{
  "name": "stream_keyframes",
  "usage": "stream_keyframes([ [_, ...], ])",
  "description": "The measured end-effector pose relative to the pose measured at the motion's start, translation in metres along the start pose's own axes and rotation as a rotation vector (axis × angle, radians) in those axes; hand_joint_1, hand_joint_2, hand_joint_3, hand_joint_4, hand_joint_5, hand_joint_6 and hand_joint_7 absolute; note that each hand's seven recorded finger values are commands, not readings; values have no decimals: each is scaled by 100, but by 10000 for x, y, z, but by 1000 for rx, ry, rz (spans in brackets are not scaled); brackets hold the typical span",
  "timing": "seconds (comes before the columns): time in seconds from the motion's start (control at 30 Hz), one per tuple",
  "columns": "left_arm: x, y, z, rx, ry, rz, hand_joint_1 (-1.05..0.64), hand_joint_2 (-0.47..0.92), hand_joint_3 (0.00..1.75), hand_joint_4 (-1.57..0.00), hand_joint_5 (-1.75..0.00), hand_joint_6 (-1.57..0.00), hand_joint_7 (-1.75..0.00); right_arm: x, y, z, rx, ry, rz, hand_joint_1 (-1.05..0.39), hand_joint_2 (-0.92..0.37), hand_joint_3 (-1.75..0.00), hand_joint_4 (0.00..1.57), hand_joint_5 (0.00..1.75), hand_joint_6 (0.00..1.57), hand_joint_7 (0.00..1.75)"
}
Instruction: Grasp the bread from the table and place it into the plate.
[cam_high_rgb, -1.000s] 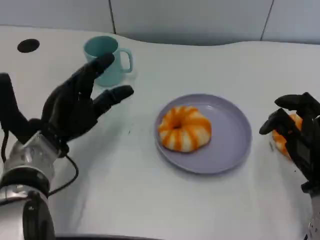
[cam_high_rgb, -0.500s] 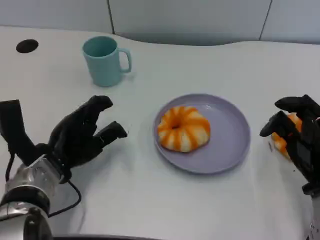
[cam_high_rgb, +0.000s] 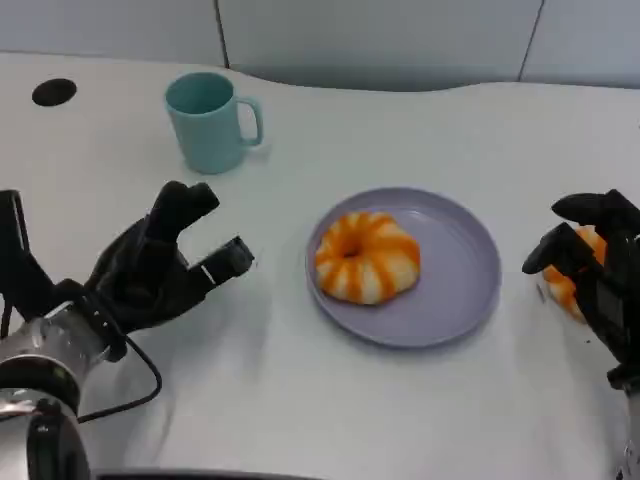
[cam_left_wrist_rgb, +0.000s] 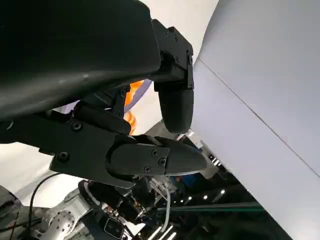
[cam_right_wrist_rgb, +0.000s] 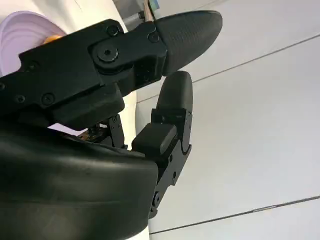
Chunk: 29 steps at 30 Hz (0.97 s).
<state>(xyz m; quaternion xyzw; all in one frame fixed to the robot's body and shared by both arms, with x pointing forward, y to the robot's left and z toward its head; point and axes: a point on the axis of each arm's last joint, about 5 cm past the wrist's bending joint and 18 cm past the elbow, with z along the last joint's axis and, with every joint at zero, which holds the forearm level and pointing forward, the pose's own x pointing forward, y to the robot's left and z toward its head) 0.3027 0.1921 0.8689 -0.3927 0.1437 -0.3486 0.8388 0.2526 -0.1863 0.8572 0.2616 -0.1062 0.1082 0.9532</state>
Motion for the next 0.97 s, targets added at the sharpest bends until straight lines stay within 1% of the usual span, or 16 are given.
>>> stream_keyframes([
  [0.03, -13, 4, 22, 43, 50, -25, -55, 85, 9, -86, -175, -65, -175, 0, -1, -2, 1, 1, 0, -55, -92, -7, 63, 168, 78, 92],
  [0.07, -39, 12, 69, 113, 125, -49, -49, 85, 8, -87, -175, -65, -173, 0, -1, -5, 3, 2, -1, -55, -92, -7, 63, 168, 78, 92],
  [0.13, -83, 22, 152, 233, 241, -87, -46, 84, 6, -88, -175, -65, -172, -5, -7, -8, 4, 5, -4, -55, -92, -7, 64, 167, 78, 92],
  [0.17, -99, 24, 183, 272, 276, -101, -46, 84, 6, -88, -175, -65, -172, -7, -11, -8, 3, 6, -5, -55, -92, -7, 64, 167, 78, 92],
  [0.23, -116, 26, 216, 308, 299, -116, -45, 85, 5, -88, -175, -65, -172, -9, -16, -7, 2, 7, -5, -55, -92, -7, 64, 167, 78, 92],
  [0.27, -120, 27, 222, 316, 306, -118, -41, 84, 3, -81, -175, -70, -158, -9, -16, -8, 3, 8, -5, -54, -92, -8, 64, 167, 77, 93],
  [0.3, -121, 26, 228, 335, 323, -124, -39, 83, 2, -79, -175, -73, -150, -10, -16, -10, 3, 9, -4, -54, -92, -9, 64, 167, 77, 93],
  [0.4, -114, 19, 242, 398, 405, -159, -38, 83, 1, -76, -175, -76, -142, -12, -17, -12, 4, 9, 2, -54, -92, -9, 64, 167, 77, 93],
  [0.47, -109, 17, 240, 403, 420, -168, -37, 83, 1, -78, -175, -82, -134, -13, -17, -13, 4, 9, 3, -54, -92, -8, 63, 168, 77, 93],
  [0.57, -100, 11, 247, 412, 422, -171, -37, 83, 0, -80, -175, -84, -133, -12, -16, -13, 2, 11, -1, -54, -92, -7, 63, 169, 77, 93],
  [0.73, -92, 8, 249, 413, 424, -182, -38, 84, 0, -86, -175, -80, -148, -12, -16, -14, 2, 12, -2, -55, -92, -7, 62, 170, 78, 93],
  [0.97, -88, 8, 240, 408, 428, -196, -36, 83, 0, -88, -175, -79, -150, -13, -17, -15, 3, 13, -1, -55, -92, -8, 63, 170, 77, 94],
])
